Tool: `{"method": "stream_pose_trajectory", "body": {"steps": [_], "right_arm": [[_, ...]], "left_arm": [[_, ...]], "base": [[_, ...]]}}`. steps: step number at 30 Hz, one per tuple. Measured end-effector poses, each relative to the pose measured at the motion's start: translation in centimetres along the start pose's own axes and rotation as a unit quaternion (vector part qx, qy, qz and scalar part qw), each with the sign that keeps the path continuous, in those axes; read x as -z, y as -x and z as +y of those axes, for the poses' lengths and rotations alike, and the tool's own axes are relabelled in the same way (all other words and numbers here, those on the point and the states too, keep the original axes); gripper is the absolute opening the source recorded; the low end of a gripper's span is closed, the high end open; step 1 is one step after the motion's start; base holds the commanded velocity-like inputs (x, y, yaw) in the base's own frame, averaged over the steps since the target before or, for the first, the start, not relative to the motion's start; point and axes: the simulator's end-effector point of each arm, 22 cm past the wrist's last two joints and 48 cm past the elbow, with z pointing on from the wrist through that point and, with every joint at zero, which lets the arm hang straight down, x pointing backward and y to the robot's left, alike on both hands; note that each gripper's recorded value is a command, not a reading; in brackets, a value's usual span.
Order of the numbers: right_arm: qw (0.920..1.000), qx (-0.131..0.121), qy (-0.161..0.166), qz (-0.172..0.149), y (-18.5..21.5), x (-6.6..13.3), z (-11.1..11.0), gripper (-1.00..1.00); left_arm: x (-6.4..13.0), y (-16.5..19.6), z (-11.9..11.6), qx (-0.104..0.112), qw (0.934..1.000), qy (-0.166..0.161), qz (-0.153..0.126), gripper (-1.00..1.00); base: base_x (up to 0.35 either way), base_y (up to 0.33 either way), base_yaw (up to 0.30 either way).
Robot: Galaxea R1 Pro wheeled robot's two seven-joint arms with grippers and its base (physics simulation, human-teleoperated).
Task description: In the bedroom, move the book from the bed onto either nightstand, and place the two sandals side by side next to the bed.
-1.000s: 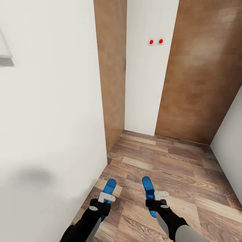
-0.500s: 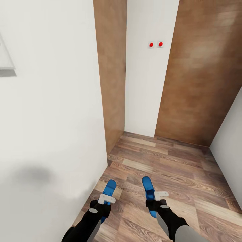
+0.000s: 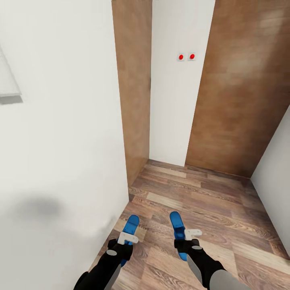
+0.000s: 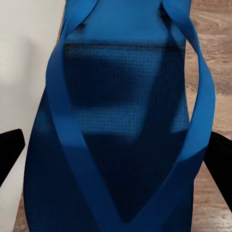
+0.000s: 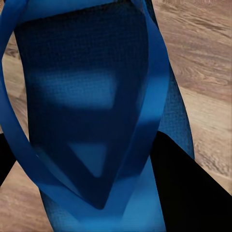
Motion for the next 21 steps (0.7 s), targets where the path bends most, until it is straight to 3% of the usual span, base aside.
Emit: {"method": "stream_pose_trajectory", "body": {"steps": [21], "right_arm": [[1.0, 0.0, 0.001, 0.001, 3.3, 2.9, -0.1, -1.0]], "left_arm": [[2.7, 2.9, 0.5, 0.001, 1.0, 0.0, -0.003, -1.0]], "base": [[0.0, 0.0, 0.0]]}}
